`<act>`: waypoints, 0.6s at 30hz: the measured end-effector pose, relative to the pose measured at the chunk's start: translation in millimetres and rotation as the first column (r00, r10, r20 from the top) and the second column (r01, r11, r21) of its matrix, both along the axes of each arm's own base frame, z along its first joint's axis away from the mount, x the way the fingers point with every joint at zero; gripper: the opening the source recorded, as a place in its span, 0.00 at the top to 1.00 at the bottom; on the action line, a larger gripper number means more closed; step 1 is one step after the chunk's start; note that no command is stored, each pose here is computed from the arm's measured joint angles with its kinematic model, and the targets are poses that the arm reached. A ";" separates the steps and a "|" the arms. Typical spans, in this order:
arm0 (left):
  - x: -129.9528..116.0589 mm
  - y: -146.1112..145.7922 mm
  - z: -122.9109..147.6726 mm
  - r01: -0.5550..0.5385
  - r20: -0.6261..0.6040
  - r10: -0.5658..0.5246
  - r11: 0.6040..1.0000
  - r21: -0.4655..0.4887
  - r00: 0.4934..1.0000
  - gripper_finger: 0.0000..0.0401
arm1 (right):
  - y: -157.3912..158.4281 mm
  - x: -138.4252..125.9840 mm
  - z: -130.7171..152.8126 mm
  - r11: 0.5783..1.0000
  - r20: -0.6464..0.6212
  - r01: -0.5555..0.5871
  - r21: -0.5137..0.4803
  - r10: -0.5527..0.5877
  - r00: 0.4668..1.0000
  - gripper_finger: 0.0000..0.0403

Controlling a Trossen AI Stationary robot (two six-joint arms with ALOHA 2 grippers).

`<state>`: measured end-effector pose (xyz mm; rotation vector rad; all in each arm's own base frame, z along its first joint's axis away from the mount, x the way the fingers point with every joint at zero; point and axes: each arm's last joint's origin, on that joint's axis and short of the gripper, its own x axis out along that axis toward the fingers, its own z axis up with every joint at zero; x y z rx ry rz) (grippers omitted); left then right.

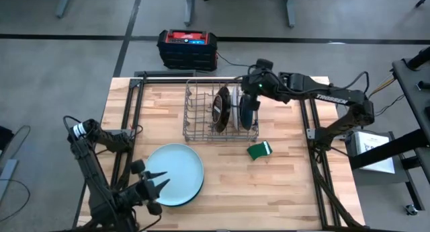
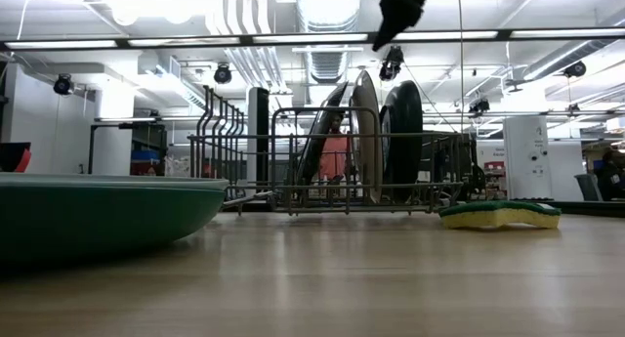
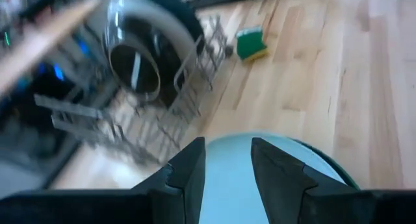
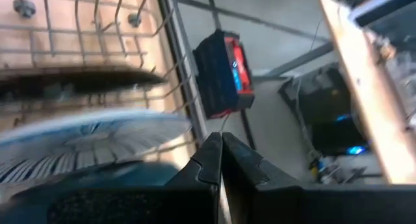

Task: Sort dishes
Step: Put the white plate into the dish rack

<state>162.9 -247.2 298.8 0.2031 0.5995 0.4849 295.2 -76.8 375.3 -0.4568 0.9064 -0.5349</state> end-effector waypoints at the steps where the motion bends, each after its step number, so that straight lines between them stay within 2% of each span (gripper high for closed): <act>1: 2.0 1.6 -1.0 -0.030 -0.011 0.030 0.999 -0.034 0.999 0.71 | 1.3 -3.6 -4.1 1.000 0.001 0.013 0.015 -0.013 1.000 1.00; 5: 7.4 7.4 -7.3 -0.184 -0.118 0.164 0.966 -0.184 0.979 0.71 | 11.4 -17.5 -15.8 0.997 0.014 0.041 0.065 -0.042 0.999 1.00; 7: 7.2 8.0 -9.6 -0.238 -0.179 0.200 0.944 -0.228 0.963 0.71 | 19.0 -24.2 -16.1 0.995 0.046 0.049 0.091 -0.053 0.997 1.00; 13: 1.5 3.7 -12.5 -0.281 -0.271 0.206 0.918 -0.279 0.940 0.71 | 51.6 -42.4 -22.0 0.982 0.098 0.024 0.185 -0.043 0.994 1.00; 18: -0.2 0.0 -20.6 -0.280 -0.262 0.202 0.909 -0.308 0.944 0.71 | 83.5 -49.6 -29.6 0.954 0.158 -0.020 0.300 -0.029 0.987 1.00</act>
